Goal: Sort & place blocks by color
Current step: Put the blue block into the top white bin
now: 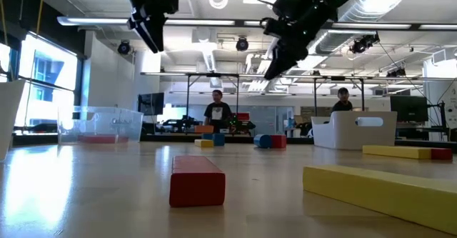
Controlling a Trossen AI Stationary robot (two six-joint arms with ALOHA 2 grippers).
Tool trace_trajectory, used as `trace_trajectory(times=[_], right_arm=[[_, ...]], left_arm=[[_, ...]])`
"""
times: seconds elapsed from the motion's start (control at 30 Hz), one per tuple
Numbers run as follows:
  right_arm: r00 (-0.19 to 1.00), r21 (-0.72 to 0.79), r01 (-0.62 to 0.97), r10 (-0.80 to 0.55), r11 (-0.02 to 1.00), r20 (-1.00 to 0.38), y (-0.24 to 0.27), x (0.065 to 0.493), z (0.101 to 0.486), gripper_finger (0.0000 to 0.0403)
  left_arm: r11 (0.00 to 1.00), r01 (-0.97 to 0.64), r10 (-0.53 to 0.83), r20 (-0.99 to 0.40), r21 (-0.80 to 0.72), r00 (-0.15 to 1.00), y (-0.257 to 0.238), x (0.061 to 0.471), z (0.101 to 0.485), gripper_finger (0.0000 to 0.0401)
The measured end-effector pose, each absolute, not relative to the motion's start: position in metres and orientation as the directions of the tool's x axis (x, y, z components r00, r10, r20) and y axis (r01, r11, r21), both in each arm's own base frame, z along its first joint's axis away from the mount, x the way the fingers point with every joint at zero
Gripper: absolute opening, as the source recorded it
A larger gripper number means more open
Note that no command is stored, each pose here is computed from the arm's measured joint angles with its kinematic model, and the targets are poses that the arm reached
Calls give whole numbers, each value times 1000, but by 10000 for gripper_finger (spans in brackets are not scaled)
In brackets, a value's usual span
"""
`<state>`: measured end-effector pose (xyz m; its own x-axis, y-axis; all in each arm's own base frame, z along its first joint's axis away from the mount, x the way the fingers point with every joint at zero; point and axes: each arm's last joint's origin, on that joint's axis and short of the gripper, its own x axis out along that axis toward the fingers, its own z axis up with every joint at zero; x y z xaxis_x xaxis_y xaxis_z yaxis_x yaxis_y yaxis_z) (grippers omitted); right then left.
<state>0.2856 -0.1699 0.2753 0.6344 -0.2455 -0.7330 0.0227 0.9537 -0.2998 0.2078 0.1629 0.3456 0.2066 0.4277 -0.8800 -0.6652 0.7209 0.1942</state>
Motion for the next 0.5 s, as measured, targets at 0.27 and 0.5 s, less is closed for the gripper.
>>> trace_trajectory(times=[0.27, 0.5], right_arm=[[523, -353, -276, -169, 894, -836, -163, 304, 237, 177], [454, -316, -232, -185, 920, -872, -157, 319, 211, 177]], left_arm=[[725, -662, 418, -886, 192, 201, 161, 209, 342, 202], [729, -657, 417, -886, 192, 204, 160, 210, 342, 202]])
